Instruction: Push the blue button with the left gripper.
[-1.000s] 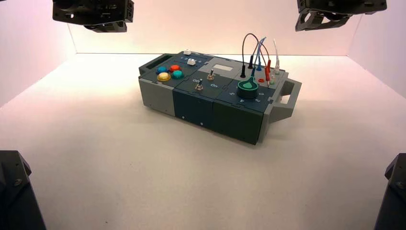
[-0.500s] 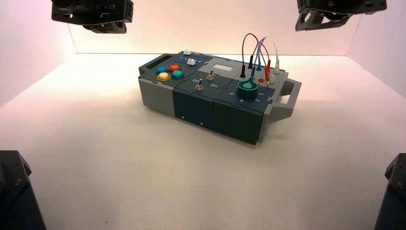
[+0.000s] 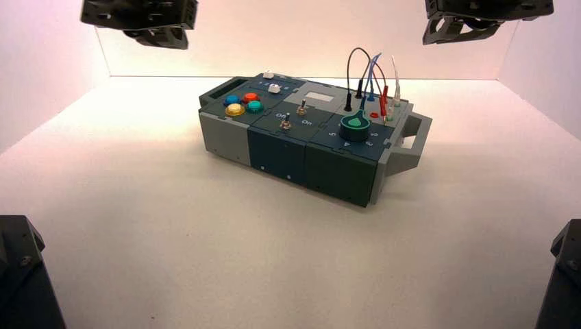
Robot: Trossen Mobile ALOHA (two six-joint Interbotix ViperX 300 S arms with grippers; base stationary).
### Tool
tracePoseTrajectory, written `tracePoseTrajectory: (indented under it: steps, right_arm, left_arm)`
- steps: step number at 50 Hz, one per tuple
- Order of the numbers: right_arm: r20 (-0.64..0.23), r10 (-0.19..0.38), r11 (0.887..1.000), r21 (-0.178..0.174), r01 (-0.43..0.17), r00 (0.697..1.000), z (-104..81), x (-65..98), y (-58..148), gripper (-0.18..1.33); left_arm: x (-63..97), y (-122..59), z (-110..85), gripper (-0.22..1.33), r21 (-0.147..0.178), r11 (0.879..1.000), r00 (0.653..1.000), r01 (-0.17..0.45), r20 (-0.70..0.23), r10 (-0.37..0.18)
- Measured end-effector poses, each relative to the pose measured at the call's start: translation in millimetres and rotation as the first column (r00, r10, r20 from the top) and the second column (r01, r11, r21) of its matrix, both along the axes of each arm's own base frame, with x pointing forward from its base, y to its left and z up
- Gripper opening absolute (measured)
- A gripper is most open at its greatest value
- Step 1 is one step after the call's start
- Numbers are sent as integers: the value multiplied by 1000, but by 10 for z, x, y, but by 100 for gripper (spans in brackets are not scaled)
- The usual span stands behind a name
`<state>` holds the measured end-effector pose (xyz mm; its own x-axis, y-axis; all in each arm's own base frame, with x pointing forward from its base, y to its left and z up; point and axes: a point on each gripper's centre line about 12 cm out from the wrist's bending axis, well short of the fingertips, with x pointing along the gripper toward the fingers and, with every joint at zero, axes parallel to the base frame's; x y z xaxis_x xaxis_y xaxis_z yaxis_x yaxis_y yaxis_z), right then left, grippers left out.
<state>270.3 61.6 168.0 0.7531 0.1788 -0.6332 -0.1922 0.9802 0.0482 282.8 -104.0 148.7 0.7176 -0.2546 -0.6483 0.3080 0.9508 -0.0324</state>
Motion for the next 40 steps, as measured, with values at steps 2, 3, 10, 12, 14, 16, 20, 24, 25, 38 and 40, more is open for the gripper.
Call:
tracePoseTrajectory:
  steps: [2,3,10,12,14,16,20,24,25,38,40]
  right_arm:
    - [0,-1,1000,1,1,1000,0,0,0,65]
    - [0,0,1000,0,0,1000,0,0,0,65]
    - [0,0,1000,0,0,1000,0,0,0,65]
    - [0,0,1000,0,0,1000,0,0,0,65]
    - [0,-1,1000,1,1,1000,0,0,0,65]
    - [0,0,1000,0,0,1000,0,0,0,65]
    - [1,-2,1000,2,2,1000,5,5,-3,65]
    - [0,-1,1000,1,1,1000,0,0,0,65]
    - [0,-1,1000,1,1,1000,0,0,0,65]
    - [1,0,1000,0,0,1000,4,-1,0,65]
    - [1,-1,1000,2,1,1000,4,-1,0,65]
  left_arm:
    - [2,-34,-6,-16,6,1000,1000,15,-9,-15]
    - [2,-50,-10,-16,9,1000,1000,22,-13,-22]
    - [27,-112,-53,-16,24,999,997,47,-55,-46]
    - [45,-124,-70,-16,31,998,996,54,-73,-52]
    - [56,-132,-91,-16,37,998,995,60,-87,-56]
    - [65,-140,-118,-16,43,997,993,65,-106,-60]
    - [87,-171,-164,-16,52,996,988,78,-134,-70]
    - [119,-211,-206,-16,62,994,984,94,-161,-83]
    - [118,-228,-221,-16,64,993,982,101,-167,-89]
    - [164,-421,-307,-16,78,984,968,162,-205,-143]
    - [169,-429,-294,-16,77,984,969,163,-202,-145]
